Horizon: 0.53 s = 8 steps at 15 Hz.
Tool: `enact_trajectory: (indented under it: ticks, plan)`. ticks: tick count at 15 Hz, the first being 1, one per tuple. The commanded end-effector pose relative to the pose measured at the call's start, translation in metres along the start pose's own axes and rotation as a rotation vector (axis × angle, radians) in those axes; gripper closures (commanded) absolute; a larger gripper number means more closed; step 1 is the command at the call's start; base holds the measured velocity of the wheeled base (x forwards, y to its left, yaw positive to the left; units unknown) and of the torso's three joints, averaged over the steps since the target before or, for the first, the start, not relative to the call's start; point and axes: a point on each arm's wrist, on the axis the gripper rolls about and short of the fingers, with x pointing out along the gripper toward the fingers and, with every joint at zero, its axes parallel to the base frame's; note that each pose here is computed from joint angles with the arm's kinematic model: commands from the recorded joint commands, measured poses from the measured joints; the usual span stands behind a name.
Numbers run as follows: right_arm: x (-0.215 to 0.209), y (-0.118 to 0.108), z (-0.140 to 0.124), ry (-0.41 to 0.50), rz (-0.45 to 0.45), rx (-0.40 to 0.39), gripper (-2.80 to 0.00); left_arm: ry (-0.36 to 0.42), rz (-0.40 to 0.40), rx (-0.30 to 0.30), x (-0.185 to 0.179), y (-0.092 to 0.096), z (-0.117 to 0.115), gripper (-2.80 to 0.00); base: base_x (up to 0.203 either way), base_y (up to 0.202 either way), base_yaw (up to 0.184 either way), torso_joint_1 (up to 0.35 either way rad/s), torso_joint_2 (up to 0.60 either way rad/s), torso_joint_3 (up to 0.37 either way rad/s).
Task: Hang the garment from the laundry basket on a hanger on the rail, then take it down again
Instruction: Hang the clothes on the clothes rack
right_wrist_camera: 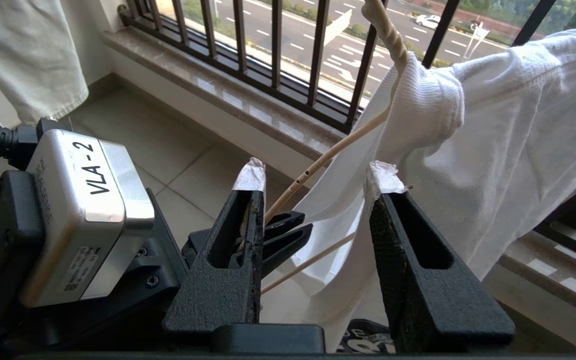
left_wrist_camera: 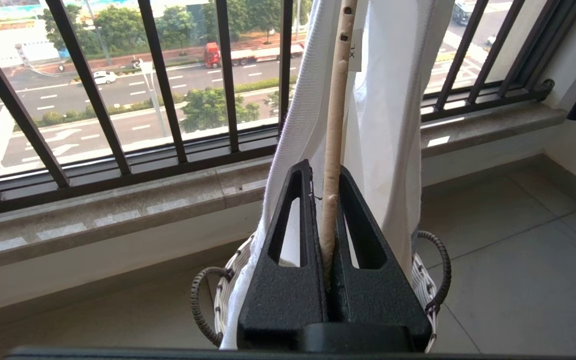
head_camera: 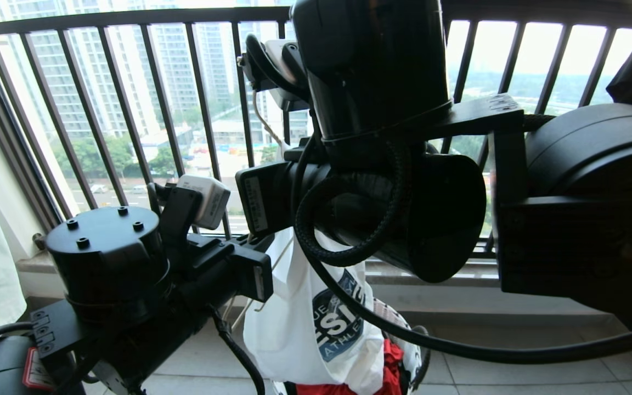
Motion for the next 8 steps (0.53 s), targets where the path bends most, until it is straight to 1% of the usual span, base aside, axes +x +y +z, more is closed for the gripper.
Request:
enact_trajectory:
  ticks: [1, 3, 6, 8]
  plan:
    - [-0.003, -0.002, 0.001, -0.003, -0.021, 0.001, -2.80, -0.019, 0.005, -0.006, -0.001, 0.001, 0.004, 0.00, 0.000, 0.000, 0.000, 0.000, 0.00, 0.000]
    - [-0.012, -0.006, 0.006, -0.011, -0.043, 0.003, -2.80, -0.034, 0.012, -0.012, -0.003, 0.003, 0.008, 0.00, 0.000, 0.000, 0.000, 0.000, 0.00, 0.000]
    - [-0.041, -0.021, 0.012, 0.030, -0.067, -0.008, -2.80, -0.052, 0.017, -0.017, -0.005, 0.005, 0.012, 0.00, 0.000, 0.000, 0.000, 0.000, 0.00, 0.000]
    - [-0.057, -0.031, 0.012, 0.051, -0.097, -0.006, -2.80, -0.065, 0.015, -0.022, -0.008, 0.005, 0.016, 0.00, 0.000, 0.000, 0.000, 0.000, 0.00, 0.000]
